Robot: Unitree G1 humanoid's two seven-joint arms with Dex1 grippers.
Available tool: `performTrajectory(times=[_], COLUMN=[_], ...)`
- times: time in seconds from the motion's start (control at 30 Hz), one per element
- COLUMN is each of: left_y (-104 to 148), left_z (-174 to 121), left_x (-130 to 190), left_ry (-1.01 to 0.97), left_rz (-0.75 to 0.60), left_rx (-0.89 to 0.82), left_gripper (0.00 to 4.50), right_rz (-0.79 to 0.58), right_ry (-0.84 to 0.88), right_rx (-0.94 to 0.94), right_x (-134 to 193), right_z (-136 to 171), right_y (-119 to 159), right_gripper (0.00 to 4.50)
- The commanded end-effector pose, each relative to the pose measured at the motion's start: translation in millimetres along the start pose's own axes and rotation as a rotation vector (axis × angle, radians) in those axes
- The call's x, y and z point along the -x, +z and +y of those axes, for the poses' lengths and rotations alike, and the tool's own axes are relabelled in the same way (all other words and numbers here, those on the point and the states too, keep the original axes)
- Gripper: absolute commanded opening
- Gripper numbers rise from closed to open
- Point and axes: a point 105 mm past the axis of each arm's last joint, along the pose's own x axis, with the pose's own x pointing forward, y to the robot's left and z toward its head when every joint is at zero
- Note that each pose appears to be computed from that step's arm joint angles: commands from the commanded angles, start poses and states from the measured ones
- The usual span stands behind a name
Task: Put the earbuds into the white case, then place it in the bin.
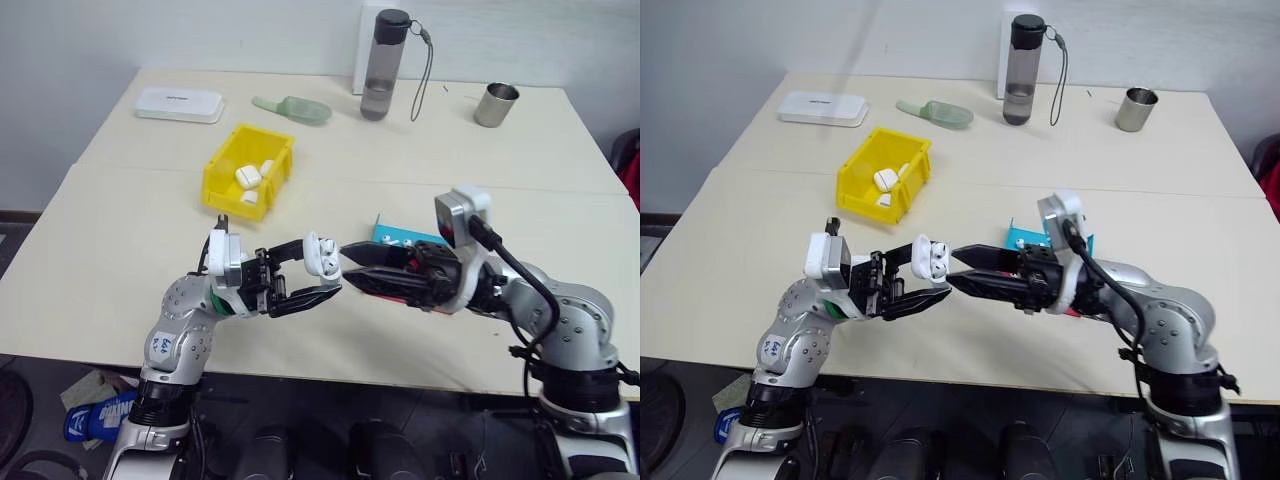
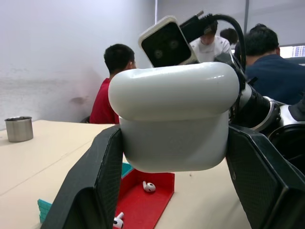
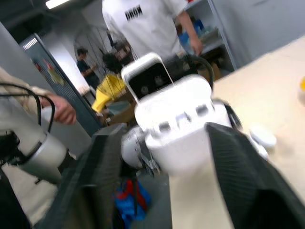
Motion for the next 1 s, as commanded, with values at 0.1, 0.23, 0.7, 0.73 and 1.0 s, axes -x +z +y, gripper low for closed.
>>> performTrajectory(times=[0.1,0.23,0.7,0.73,1.0], left_y=[-2.2,-13.8,-36.3,-37.2,-36.4], left_z=[4.2,11.1,10.5,9.9,9.7], left_x=[16.3,21.3,-0.2,-1.2,-8.0], left_ry=[0.036,0.051,-0.118,-0.124,-0.137], left_rz=[0.115,0.25,0.61,0.616,0.609], left_rx=[-0.028,-0.051,-0.121,-0.116,-0.116], left_gripper=[2.79,2.79,2.79,2.79,2.79], right_rz=[-0.005,-0.021,0.178,0.203,0.327], right_ry=[-0.032,-0.12,0.016,0.027,0.024], right_rx=[0.005,0.079,0.446,0.452,0.463], right_x=[33.4,40.0,-25.6,-28.7,-38.7], right_z=[14.6,4.1,-6.7,-6.6,-11.6], right_y=[20.4,26.2,11.1,8.5,-10.8], right_gripper=[3.75,3.75,0.02,0.02,0.02])
